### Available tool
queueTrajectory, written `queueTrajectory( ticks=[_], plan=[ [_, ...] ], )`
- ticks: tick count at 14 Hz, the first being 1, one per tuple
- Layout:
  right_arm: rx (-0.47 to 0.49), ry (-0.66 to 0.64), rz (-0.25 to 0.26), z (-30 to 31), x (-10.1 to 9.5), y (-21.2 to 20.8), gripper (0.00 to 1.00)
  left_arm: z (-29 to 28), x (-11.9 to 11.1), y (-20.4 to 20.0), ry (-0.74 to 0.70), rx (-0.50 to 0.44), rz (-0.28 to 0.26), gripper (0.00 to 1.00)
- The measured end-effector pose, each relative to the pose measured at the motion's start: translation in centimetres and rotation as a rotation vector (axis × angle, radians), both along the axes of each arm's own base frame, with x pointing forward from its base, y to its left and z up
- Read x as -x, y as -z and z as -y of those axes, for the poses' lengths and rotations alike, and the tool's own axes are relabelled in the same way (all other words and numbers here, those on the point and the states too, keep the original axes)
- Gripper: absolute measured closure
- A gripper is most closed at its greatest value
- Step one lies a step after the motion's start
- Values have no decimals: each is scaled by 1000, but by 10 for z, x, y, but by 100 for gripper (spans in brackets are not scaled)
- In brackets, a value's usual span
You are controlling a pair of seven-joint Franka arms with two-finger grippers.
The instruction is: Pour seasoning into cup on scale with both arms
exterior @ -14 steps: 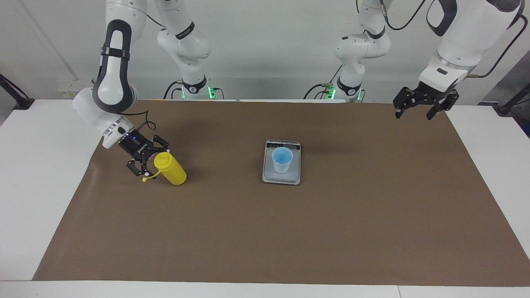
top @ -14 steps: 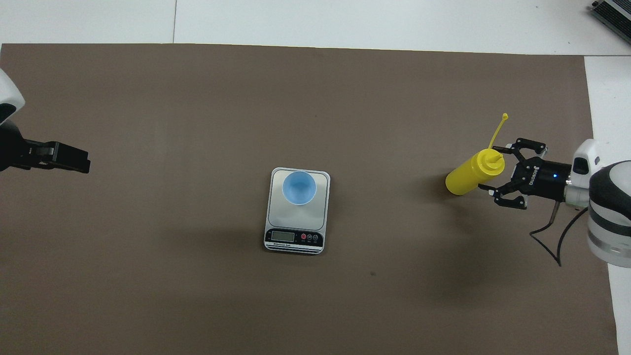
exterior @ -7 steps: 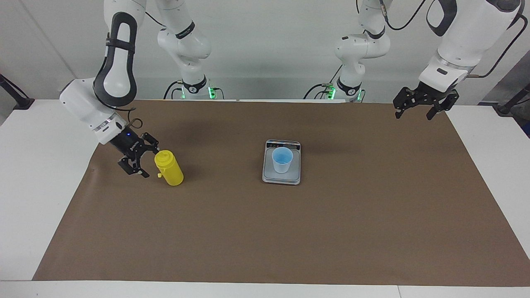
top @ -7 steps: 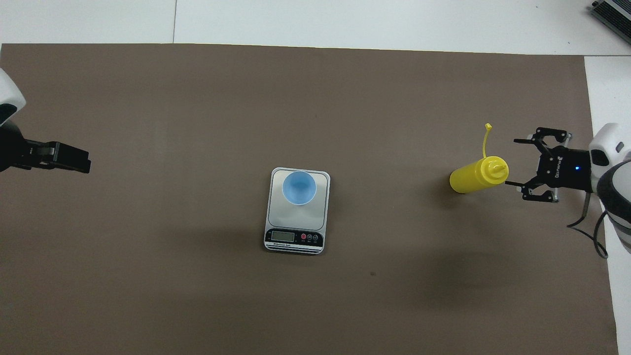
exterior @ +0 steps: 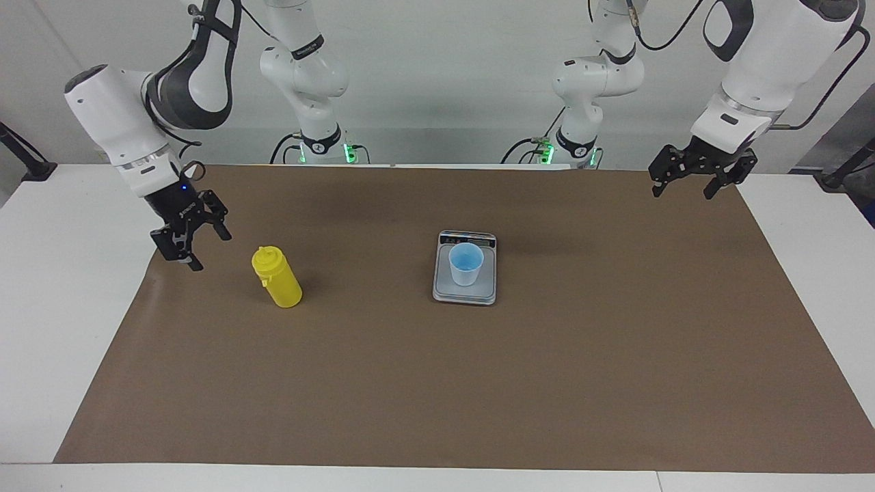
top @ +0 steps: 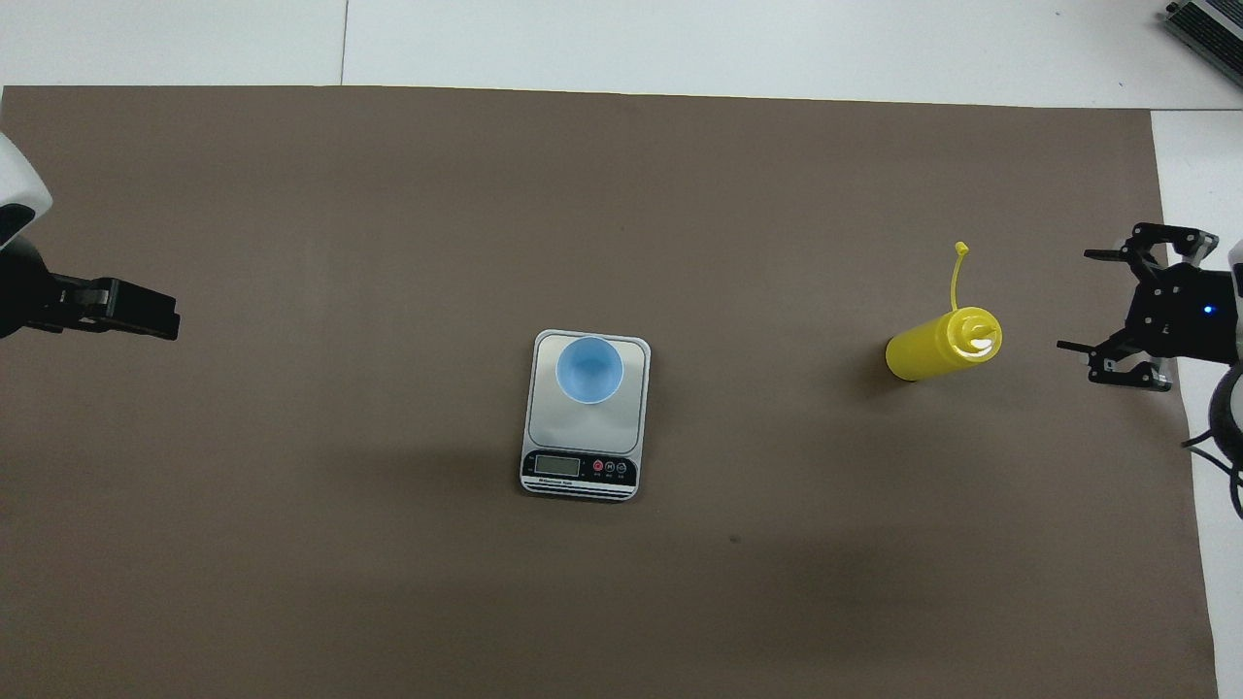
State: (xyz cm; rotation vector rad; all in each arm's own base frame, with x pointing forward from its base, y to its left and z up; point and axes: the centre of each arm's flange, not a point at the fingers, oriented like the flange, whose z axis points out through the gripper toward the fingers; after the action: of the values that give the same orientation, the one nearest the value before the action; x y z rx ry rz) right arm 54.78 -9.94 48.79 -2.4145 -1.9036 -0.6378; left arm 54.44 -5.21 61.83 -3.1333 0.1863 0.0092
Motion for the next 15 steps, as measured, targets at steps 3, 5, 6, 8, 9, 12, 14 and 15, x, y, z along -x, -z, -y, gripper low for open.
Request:
queueTrajectory(
  ticks=[3,5,6,8,9,12,14,15],
  plan=[
    [-11,98,-53,-32,0,-13,0,0,0,0,0,0,1,0],
    [-1,173,-91,-65,-5,-26,0,0,1,1,0,0,2,0],
    [9,221,-107,-85,-7,-33,0,0,1,1,0,0,3,0],
    [18,341,-135,-127,-8,-50,0,0,1,1,0,0,3,0],
    [23,408,-155,-142,-7,-58,0,0,1,1,0,0,4,0],
    [50,608,-194,-163,-5,-88,0,0,1,1,0,-1,3,0],
    [21,780,-229,-175,-6,-107,0,0,1,1,1,-1,4,0],
    [-3,877,-251,-178,-8,-113,0,1,1,1,1,-1,5,0]
  ],
)
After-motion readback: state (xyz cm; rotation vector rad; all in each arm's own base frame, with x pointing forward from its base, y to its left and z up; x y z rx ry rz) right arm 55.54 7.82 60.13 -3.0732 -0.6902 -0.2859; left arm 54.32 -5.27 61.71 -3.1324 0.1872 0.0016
